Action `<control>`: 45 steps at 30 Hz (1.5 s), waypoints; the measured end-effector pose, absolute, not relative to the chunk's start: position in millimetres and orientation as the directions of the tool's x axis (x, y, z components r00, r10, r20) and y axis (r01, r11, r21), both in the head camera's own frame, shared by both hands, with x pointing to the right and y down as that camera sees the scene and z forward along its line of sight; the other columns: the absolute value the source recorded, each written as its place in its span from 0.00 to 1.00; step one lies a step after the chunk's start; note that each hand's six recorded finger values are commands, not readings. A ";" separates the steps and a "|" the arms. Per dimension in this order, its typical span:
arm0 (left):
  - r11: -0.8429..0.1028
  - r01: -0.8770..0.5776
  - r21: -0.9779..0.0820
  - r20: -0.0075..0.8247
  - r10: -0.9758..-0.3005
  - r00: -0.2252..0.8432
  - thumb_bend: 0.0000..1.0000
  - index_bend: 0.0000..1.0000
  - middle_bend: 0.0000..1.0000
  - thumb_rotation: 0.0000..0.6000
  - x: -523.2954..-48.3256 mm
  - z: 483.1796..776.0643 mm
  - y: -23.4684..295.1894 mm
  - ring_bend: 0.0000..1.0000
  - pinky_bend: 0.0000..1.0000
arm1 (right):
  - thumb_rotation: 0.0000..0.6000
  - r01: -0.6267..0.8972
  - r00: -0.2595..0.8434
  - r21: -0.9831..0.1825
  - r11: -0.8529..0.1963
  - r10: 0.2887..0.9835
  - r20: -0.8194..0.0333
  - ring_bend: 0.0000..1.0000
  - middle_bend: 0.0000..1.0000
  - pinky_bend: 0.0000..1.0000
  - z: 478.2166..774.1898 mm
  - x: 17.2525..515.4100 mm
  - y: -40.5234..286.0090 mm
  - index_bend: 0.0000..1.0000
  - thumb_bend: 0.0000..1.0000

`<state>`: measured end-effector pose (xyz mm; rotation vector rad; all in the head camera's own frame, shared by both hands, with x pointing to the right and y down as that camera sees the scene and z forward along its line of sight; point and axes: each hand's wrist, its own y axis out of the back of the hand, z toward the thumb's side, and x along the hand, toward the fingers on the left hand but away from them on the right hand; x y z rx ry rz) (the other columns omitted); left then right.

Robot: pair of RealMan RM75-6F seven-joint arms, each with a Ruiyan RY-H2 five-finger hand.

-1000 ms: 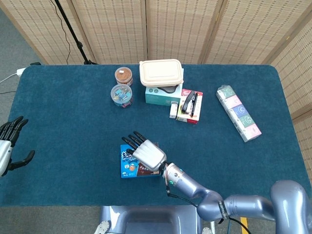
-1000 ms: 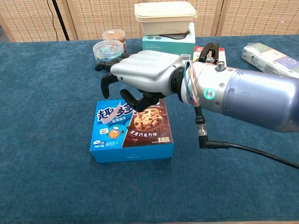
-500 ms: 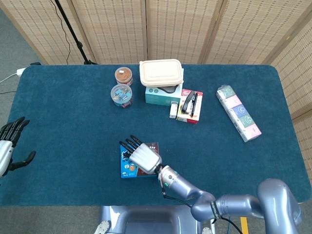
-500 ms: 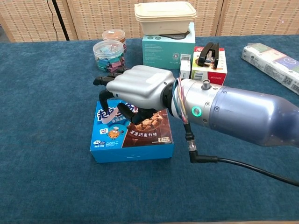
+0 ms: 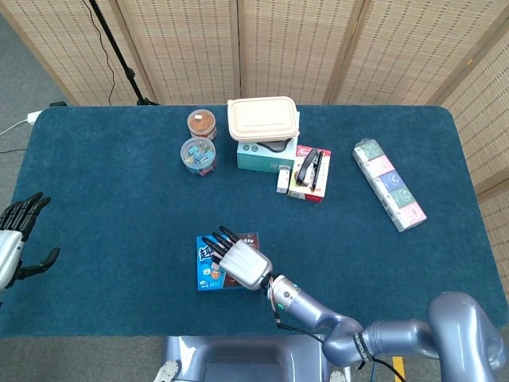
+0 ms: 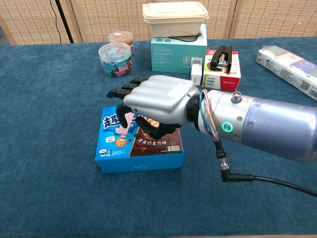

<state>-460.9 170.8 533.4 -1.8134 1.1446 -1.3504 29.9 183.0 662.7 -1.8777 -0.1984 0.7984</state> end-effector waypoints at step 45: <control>-0.453 -0.276 -0.848 0.439 -0.891 0.116 0.33 0.00 0.00 1.00 -459.4 534.9 172.0 0.00 0.00 | 1.00 -0.194 0.777 -0.881 -0.432 0.480 -0.407 0.00 0.00 0.00 659.9 27.6 182.1 0.34 0.84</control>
